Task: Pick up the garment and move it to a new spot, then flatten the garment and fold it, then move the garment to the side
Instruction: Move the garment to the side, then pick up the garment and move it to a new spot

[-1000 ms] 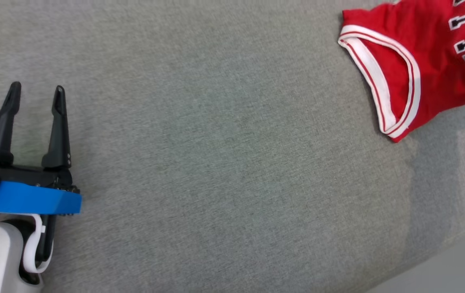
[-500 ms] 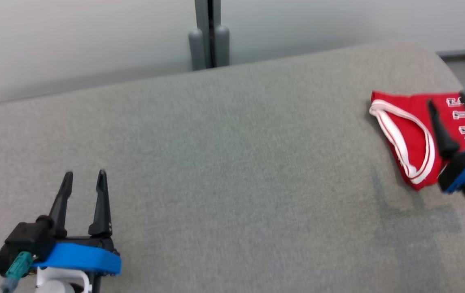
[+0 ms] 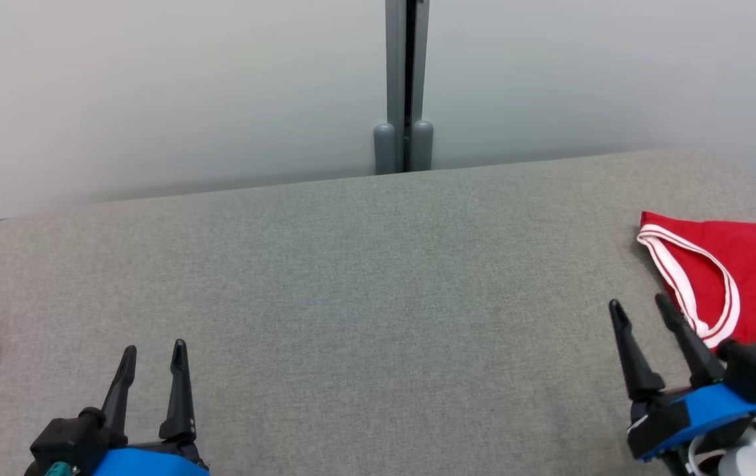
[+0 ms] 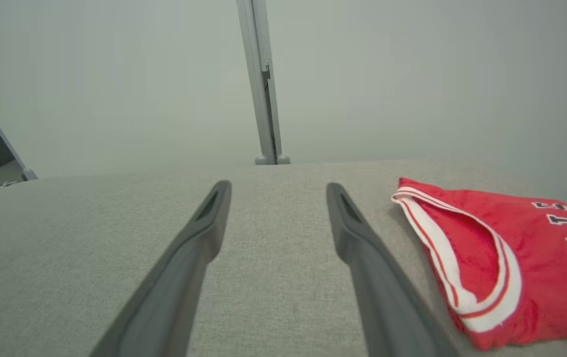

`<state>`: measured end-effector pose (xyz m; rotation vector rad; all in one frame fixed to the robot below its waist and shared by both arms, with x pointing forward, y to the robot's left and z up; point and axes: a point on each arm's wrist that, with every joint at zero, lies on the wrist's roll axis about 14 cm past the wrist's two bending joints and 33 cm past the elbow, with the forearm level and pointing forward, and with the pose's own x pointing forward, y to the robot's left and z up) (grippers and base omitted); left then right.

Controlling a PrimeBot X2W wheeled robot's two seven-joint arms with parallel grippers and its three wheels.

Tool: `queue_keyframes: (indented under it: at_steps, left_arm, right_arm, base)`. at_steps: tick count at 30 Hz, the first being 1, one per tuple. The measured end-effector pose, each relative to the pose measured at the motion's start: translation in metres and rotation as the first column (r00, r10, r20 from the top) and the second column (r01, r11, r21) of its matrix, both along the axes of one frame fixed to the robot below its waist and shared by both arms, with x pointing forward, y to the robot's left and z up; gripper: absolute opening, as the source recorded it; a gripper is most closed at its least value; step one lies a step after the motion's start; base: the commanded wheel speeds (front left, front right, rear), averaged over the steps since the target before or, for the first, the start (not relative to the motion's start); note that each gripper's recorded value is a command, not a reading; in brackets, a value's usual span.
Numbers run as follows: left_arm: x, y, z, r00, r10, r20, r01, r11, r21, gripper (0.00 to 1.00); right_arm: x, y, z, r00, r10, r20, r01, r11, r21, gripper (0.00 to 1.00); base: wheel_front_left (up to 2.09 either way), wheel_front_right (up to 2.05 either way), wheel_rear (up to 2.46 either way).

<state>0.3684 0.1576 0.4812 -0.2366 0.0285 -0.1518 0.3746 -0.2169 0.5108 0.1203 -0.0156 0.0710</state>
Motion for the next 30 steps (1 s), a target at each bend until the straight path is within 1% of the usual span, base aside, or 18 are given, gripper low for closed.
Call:
queue_keyframes:
  at_steps: [2,5,10,19,24,30]
  left_arm:
    - [-0.003,0.006,-0.001,1.0,0.022,-0.002,-0.022,1.0,-0.001,1.0]
    - [-0.006,0.008,-0.002,1.0,0.028,-0.004,-0.028,1.0,-0.005,1.0]
    - [-0.006,0.011,-0.002,0.999,0.039,0.0,-0.039,0.999,-0.005,1.0]
    - [-0.008,0.017,-0.005,0.999,0.052,-0.007,-0.052,0.999,-0.004,1.0]
    - [-0.019,0.034,-0.004,0.995,0.104,0.0,-0.104,0.995,0.012,1.0]
    - [-0.041,0.072,0.001,0.975,0.22,0.019,-0.221,0.975,0.026,1.0]
  right_arm:
    - [-0.004,0.011,0.0,1.0,0.013,0.0,-0.013,1.0,0.015,1.0]
    - [-0.008,0.017,0.002,1.0,0.02,0.004,-0.02,1.0,0.011,1.0]
    - [-0.008,0.019,0.006,1.0,0.023,0.011,-0.023,1.0,0.0,1.0]
    - [-0.01,0.016,-0.001,1.0,0.005,-0.016,-0.005,1.0,0.002,1.0]
    - [-0.006,0.035,-0.003,0.998,0.062,-0.012,-0.062,0.998,-0.011,1.0]
    - [0.009,0.077,0.0,0.983,0.184,0.0,-0.184,0.983,-0.017,1.0]
  base:
    - [0.0,0.0,0.0]
    - [0.0,0.0,0.0]
    - [0.0,0.0,0.0]
    - [0.0,0.0,0.0]
    - [0.0,0.0,0.0]
    - [0.0,0.0,0.0]
